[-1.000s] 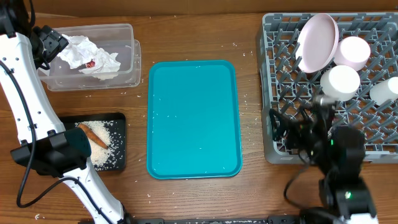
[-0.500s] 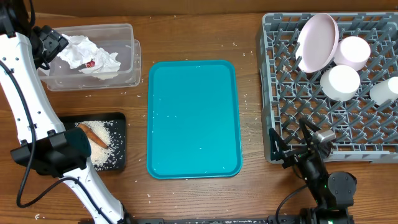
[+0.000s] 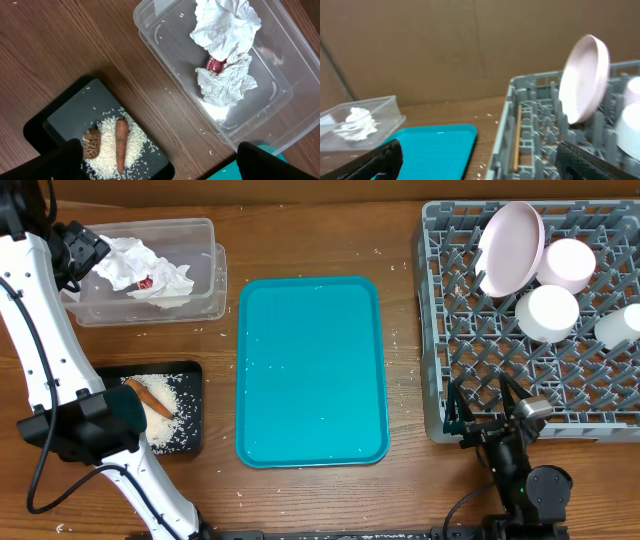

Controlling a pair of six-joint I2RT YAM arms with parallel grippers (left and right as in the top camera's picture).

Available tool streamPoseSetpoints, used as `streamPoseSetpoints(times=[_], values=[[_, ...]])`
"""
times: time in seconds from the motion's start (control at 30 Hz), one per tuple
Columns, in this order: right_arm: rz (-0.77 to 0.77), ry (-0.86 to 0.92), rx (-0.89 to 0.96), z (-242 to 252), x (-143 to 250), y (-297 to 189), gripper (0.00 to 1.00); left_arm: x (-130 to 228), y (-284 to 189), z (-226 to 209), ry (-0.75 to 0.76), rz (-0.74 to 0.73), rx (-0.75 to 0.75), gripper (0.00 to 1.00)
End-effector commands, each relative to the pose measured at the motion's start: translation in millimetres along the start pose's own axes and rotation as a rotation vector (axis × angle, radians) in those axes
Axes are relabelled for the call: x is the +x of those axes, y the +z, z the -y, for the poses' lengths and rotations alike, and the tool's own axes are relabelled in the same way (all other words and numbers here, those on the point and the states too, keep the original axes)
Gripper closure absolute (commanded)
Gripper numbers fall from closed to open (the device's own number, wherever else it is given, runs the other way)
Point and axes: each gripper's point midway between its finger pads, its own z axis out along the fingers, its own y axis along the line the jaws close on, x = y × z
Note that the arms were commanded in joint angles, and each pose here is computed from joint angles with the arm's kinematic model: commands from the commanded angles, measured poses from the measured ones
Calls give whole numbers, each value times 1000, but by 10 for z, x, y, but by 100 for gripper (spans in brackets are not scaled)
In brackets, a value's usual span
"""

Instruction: Sort waste into correct bins and load items into the dishwasher

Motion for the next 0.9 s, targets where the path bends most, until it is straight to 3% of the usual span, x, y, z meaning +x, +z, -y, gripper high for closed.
streamPoseSetpoints(times=[0.0, 0.87], values=[[-17, 11, 59, 114, 82, -19, 0, 16, 33, 5, 15, -5, -13, 0], [-36, 15, 72, 140, 131, -22, 0, 16, 33, 5, 15, -5, -13, 0]])
